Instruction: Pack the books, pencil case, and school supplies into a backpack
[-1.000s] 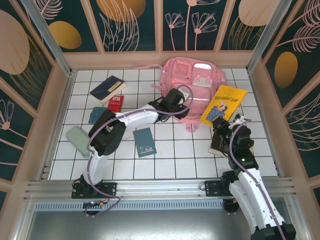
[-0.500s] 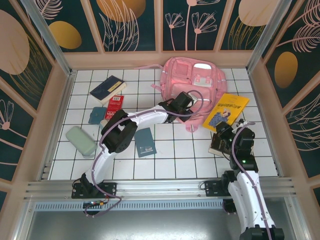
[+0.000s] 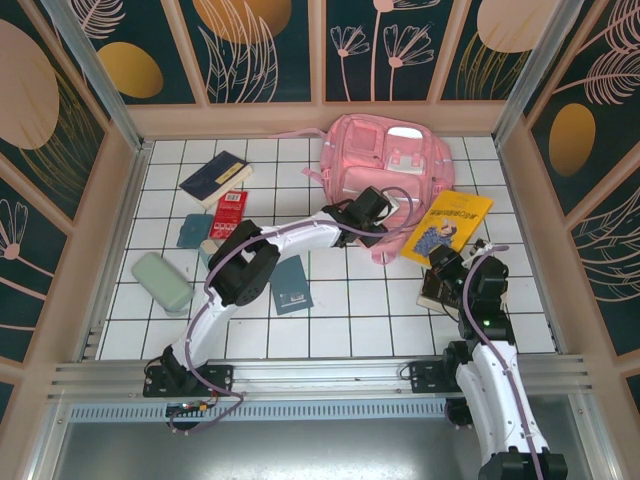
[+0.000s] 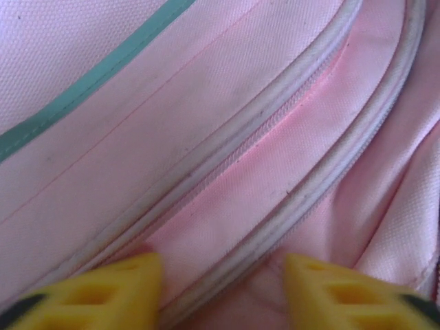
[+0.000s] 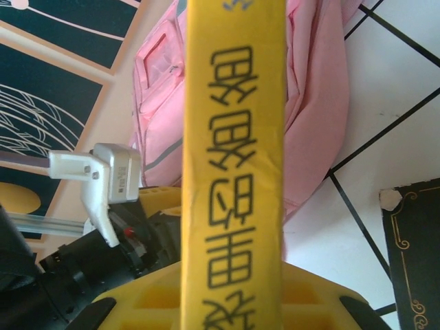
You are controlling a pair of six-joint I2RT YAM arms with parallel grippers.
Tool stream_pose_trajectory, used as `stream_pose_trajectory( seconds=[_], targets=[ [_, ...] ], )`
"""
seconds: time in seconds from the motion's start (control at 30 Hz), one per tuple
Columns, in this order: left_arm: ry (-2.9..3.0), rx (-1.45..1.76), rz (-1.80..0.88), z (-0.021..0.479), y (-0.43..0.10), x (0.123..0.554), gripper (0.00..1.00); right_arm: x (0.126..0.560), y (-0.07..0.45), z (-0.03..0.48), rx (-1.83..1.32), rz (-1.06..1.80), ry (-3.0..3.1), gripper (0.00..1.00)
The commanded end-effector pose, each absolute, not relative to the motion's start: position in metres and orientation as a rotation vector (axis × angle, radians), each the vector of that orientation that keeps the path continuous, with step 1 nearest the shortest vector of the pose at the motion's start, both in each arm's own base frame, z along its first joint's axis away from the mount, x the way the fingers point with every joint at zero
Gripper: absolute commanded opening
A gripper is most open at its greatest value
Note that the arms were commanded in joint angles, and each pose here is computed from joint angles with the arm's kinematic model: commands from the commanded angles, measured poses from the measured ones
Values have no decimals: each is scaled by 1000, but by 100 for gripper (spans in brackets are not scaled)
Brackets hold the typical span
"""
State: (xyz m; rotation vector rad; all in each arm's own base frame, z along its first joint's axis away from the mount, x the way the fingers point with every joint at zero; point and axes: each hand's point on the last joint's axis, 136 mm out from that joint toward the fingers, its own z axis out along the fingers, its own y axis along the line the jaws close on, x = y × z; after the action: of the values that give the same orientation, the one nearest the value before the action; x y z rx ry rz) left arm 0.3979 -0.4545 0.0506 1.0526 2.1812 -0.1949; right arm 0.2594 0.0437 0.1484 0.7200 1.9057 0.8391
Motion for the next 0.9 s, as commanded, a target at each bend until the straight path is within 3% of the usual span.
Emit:
stream_pose_trajectory(
  seconds=[0.0,0.03,0.47,0.63,0.67,0.83,0.87],
  targets=[
    [2270,1121,-73,5,-435,387,5,268,47,180,642,899,1789,0],
    [2260,1089,-62,9,-434,391,0,268,47,180,640,899,1790,0],
    [2018,776,-168,153,-424,405,0,267,51,182,612,916,1798,0],
    [2034,894,-215,143,-436,396,0,267,52,183,608,917,1800,0],
    [2046,902,-204,135,-438,397,5,267,52,183,609,917,1799,0],
    [2055,919,-144,106,-445,410,50,265,51,184,613,910,1800,0],
    [2050,933,-135,102,-447,412,55,265,51,184,615,909,1802,0]
  ],
)
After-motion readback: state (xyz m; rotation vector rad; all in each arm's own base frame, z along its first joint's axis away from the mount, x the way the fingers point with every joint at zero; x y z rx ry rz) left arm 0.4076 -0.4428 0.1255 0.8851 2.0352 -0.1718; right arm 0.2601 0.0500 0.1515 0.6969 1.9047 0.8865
